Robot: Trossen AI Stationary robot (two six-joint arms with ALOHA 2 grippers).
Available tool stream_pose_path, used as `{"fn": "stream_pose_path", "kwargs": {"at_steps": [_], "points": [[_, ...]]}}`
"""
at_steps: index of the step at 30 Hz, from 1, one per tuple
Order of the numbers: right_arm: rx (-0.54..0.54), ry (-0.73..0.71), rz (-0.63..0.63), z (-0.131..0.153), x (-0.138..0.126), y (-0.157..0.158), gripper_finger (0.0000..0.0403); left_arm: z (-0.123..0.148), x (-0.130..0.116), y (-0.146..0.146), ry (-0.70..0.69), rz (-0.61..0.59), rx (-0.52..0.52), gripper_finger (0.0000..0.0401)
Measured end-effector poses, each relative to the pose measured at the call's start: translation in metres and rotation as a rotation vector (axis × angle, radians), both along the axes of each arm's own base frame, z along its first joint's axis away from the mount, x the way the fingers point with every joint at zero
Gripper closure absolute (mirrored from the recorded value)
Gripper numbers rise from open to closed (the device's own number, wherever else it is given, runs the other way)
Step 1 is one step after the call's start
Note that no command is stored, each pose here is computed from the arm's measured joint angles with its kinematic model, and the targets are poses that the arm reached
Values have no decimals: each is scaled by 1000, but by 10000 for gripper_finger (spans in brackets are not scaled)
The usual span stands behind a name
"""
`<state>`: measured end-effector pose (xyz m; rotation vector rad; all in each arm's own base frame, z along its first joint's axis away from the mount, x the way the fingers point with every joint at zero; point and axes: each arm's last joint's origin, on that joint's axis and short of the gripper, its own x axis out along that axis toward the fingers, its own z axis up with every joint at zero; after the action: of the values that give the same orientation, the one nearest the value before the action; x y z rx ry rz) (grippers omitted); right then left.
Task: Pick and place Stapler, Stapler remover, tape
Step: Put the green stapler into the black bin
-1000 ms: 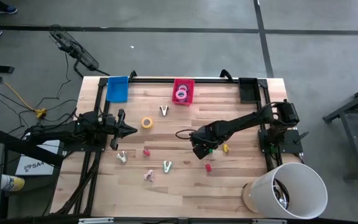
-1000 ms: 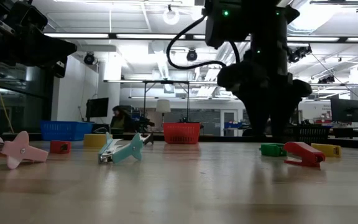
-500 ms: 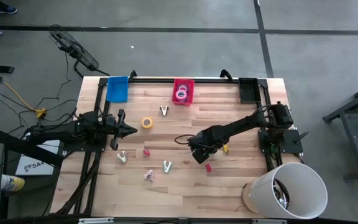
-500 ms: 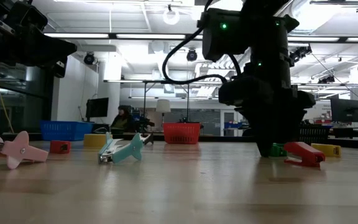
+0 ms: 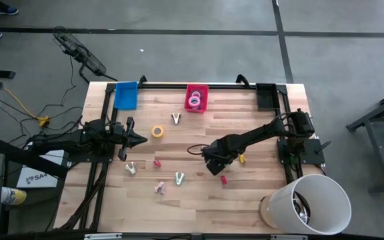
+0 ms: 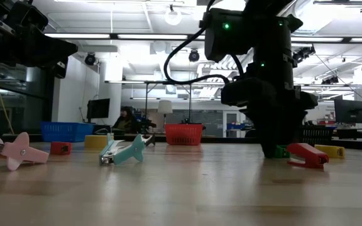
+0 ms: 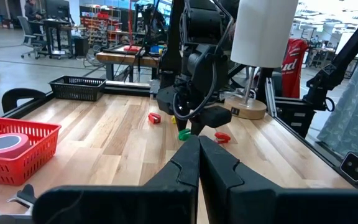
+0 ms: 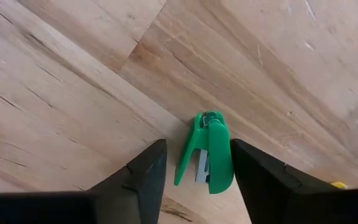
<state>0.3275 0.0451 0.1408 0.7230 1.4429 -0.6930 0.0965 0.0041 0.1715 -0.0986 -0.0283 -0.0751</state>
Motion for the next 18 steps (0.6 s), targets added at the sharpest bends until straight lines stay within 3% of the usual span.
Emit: {"fn": "stream_pose_path", "kwargs": {"at_steps": [18], "points": [[7,29,101,1,-3,-4,347,0,0,0,0,0,0,400]]}}
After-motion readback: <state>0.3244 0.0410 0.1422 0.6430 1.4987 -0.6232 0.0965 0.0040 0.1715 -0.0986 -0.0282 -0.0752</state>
